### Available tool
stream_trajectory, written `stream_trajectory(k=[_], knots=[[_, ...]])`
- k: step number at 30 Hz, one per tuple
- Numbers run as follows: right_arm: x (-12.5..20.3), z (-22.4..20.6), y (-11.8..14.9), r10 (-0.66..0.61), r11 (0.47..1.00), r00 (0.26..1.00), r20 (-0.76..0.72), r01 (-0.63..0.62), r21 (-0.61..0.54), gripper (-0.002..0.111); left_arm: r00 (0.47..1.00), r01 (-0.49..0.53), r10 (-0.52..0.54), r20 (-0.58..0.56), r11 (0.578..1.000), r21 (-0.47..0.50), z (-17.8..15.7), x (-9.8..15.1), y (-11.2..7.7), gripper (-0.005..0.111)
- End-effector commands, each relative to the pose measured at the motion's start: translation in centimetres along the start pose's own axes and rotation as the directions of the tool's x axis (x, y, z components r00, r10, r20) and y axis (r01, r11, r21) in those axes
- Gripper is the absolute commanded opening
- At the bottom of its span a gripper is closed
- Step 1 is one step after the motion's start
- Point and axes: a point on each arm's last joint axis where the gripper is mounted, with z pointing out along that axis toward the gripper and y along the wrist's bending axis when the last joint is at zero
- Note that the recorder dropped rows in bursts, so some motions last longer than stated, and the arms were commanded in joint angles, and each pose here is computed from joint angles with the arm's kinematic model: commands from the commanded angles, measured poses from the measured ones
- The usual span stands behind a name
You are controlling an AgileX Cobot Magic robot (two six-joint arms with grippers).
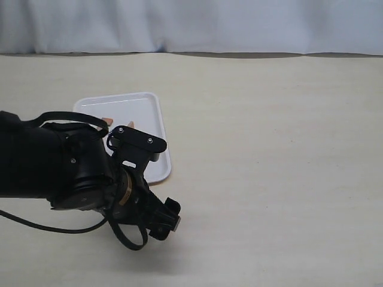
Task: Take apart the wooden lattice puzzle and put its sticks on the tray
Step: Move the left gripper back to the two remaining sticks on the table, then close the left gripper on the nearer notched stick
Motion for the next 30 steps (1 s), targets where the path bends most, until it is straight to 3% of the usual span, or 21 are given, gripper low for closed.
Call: stream_trajectory(k=[1,17,30], knots=[[0.0,0.0,0.0,0.0,1.0,1.0,0.006,0.0,-0.002,0.004,0.999,0.035,-0.035,-0.003,0.999,-0.002,0.1,0.1,-0.1,0.098],[0.0,0.0,0.0,0.0,1.0,1.0,0.006,0.0,-0.002,0.004,0.998,0.063,-0.064,0.016,0.996,0.062,0.7,1.1,-0.2,0.098],[0.0,0.0,0.0,0.0,1.0,1.0,0.006,0.0,-0.002,0.004,1.0,0.03,-0.03,0.001,0.999,0.038,1.3,1.3,-0.1,0.098]])
